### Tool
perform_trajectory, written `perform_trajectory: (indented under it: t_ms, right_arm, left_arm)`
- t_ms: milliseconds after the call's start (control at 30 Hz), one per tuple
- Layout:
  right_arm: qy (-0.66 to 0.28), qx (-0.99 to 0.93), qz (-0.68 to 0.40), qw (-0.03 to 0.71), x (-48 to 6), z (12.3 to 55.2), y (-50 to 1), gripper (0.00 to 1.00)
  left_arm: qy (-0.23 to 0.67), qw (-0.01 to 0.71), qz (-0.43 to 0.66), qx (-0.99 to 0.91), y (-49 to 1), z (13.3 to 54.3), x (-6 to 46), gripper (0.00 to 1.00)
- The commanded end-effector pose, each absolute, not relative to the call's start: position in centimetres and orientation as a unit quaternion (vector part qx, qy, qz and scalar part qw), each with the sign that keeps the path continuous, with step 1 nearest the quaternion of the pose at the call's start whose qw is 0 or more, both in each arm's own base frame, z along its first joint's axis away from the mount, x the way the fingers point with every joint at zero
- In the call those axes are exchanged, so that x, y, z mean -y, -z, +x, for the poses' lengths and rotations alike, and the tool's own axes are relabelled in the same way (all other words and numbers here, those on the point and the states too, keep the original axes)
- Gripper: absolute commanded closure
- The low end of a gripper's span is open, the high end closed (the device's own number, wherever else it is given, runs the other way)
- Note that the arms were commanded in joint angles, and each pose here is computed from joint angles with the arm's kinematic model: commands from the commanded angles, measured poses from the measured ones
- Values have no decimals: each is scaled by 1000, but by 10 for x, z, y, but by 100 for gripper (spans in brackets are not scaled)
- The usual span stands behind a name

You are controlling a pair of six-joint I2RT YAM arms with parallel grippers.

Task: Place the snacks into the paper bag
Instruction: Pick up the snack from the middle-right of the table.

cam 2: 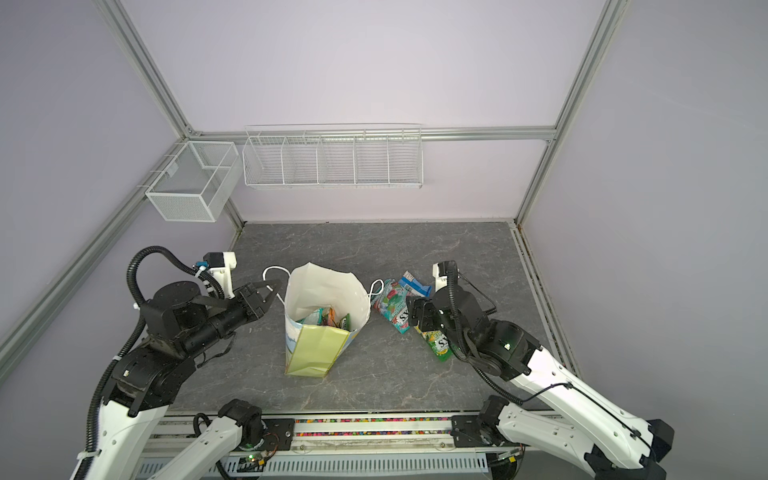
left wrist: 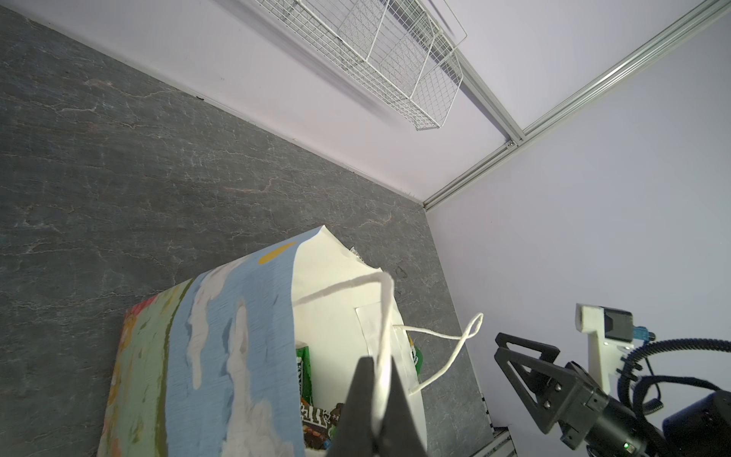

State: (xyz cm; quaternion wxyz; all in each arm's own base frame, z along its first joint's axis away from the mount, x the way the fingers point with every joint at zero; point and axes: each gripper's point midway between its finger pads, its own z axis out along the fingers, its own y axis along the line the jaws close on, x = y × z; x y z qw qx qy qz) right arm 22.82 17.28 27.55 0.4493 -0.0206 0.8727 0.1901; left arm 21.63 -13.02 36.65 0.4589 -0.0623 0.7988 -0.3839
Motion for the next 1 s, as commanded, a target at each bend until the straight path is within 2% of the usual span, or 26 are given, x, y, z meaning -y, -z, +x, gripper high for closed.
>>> perform_trajectory:
  t_ms: [0,267,633,967]
  right_arm:
    - [-166,-884,31,436,-148,229,-258,12]
    - [-175,-905,84,378,-128,228,-212,11]
    - [-259,-906,171,288,-115,228,-150,11]
    - [-336,-866,302,212,-87,223,-103,11]
  left_arm:
    - [403,480,-61,-777,-384,216,131,100]
    - [402,480,-60,-777,-383,217,131,100]
    - [398,481,-61,-779,-382,215,129,100]
    - [397,480,-61,-780,-380,216,129,100]
